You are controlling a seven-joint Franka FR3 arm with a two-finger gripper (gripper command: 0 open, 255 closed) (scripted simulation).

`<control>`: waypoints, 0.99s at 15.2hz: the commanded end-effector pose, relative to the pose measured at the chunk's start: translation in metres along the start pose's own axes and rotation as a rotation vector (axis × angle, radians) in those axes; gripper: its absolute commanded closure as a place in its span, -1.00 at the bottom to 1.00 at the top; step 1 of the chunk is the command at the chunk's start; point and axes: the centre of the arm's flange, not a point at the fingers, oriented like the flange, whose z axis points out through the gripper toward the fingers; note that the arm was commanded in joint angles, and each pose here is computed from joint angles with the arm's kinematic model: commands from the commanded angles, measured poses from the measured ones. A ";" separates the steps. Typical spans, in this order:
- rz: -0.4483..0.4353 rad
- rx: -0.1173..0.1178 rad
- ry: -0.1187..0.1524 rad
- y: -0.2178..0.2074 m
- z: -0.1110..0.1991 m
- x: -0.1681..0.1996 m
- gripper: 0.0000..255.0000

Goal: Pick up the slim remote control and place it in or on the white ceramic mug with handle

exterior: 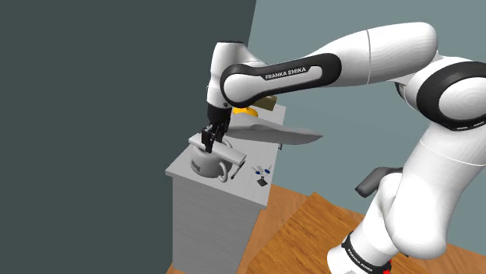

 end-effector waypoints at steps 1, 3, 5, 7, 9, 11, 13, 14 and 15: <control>0.001 0.000 -0.014 0.001 0.007 -0.002 1.00; 0.001 0.000 -0.014 0.001 0.007 -0.002 1.00; 0.001 0.000 -0.014 0.001 0.007 -0.003 -1.00; 0.001 0.000 -0.014 0.000 0.006 -0.003 -1.00; 0.001 0.000 -0.014 0.001 0.007 -0.002 -1.00; 0.001 0.000 -0.014 0.001 -0.020 -0.002 -1.00; 0.001 0.000 -0.014 0.001 -0.043 -0.001 -1.00; 0.001 0.000 -0.014 0.001 -0.043 -0.001 -1.00; 0.001 0.000 -0.014 0.001 -0.043 -0.001 -1.00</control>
